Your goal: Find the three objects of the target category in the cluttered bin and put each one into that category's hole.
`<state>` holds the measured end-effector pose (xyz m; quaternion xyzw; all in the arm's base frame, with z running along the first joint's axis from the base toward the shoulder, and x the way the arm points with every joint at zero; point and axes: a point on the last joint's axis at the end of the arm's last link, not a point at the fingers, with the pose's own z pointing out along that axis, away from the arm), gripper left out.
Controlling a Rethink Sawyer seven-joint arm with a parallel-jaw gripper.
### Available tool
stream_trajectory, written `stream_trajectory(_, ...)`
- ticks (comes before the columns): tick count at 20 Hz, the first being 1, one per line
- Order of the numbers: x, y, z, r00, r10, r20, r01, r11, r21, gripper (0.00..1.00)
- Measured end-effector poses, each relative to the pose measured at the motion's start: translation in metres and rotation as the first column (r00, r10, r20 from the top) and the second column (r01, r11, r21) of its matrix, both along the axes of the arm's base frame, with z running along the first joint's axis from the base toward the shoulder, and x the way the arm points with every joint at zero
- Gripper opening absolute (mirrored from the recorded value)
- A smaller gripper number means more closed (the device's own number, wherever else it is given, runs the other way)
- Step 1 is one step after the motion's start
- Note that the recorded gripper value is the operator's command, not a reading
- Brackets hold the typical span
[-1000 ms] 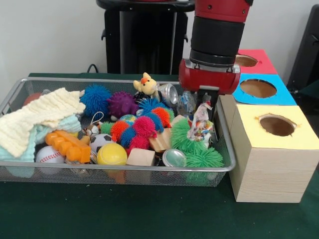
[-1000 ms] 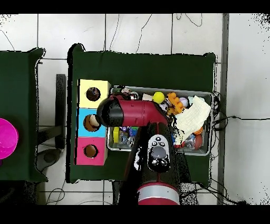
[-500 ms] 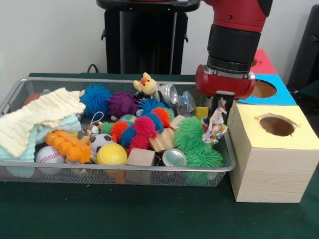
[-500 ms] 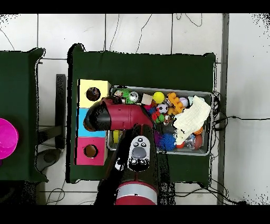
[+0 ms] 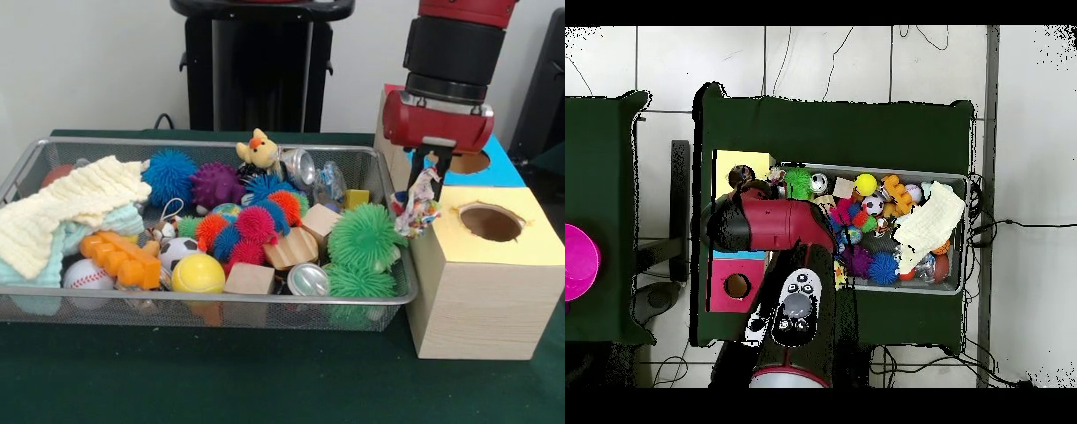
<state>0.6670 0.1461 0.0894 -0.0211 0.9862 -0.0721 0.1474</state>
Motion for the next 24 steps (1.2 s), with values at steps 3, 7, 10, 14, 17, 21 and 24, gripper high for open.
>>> stream_trajectory(3, 0.004, 0.001, 0.011, 0.9997, -0.016, 0.016, 0.016, 0.9999, 0.005, 0.00)
stream_trajectory(7, 0.008, -0.001, 0.019, 0.9989, -0.036, 0.029, 0.036, 0.9993, 0.012, 0.00)
stream_trajectory(10, 0.010, -0.006, 0.024, 0.9982, -0.047, 0.036, 0.047, 0.9989, 0.009, 0.00)
stream_trajectory(14, 0.011, -0.008, 0.029, 0.9974, -0.058, 0.044, 0.058, 0.9983, 0.007, 0.00)
stream_trajectory(17, 0.010, -0.004, 0.030, 0.9972, -0.059, 0.046, 0.059, 0.9983, 0.005, 0.00)
stream_trajectory(21, 0.007, 0.010, 0.034, 0.9973, -0.053, 0.052, 0.053, 0.9986, 0.000, 0.00)
stream_trajectory(24, 0.004, 0.022, 0.037, 0.9973, -0.047, 0.056, 0.048, 0.9989, -0.002, 0.00)
